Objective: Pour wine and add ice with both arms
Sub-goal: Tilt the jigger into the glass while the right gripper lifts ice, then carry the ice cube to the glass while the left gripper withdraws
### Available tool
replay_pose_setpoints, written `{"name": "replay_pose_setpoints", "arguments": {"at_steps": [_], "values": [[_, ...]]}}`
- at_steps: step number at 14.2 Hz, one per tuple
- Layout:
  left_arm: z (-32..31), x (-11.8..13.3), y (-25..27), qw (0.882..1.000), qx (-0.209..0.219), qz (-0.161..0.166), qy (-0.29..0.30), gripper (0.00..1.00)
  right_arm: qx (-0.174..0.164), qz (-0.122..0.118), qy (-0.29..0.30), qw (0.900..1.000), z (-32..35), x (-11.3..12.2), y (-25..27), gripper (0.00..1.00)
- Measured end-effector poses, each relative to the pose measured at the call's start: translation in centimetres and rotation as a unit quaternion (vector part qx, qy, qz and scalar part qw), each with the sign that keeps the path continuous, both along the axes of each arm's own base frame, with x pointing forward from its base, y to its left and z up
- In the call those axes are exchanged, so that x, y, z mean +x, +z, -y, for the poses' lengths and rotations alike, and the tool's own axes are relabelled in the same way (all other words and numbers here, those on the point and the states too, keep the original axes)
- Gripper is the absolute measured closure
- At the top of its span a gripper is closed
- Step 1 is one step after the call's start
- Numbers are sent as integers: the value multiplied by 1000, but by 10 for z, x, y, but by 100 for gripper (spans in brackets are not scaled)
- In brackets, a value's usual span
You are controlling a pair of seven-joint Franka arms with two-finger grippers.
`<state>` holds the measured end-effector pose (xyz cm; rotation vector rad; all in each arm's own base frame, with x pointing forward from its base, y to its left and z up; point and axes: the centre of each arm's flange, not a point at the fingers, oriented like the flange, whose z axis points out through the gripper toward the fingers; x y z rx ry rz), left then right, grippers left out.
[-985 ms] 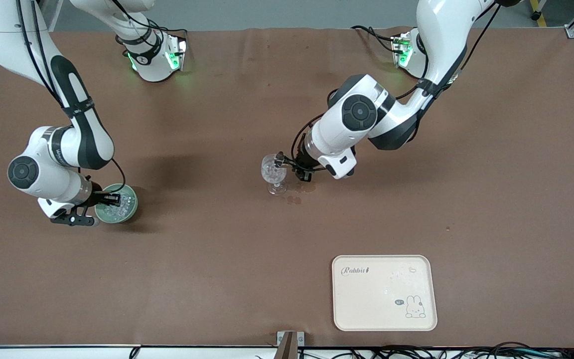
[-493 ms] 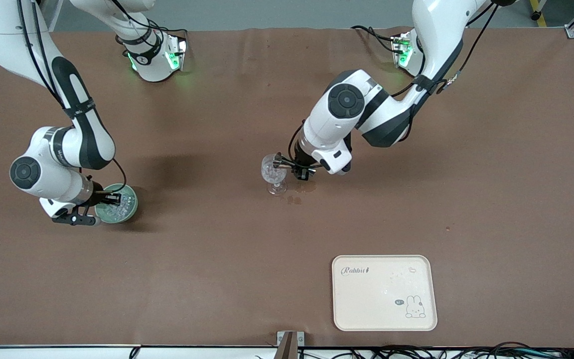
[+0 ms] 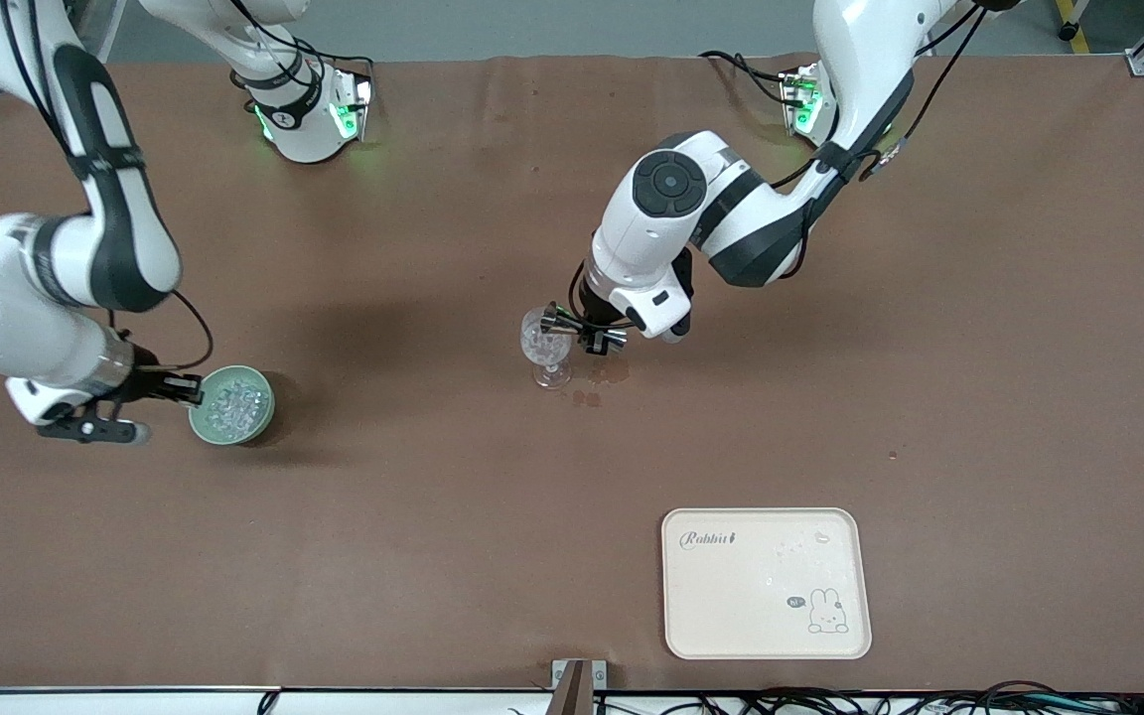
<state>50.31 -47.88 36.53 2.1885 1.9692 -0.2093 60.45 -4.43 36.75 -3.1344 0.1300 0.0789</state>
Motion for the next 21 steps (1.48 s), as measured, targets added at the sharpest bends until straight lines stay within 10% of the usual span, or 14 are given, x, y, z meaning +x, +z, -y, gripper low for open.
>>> {"name": "replay_pose_setpoints", "arguments": {"at_steps": [9, 21], "values": [[6, -5, -2, 1000, 1, -2, -5, 79, 5, 13, -2, 1000, -12, -31, 182, 78], [0, 0, -6, 1000, 0, -16, 9, 79, 7, 21, 0, 1000, -17, -52, 216, 78]]}}
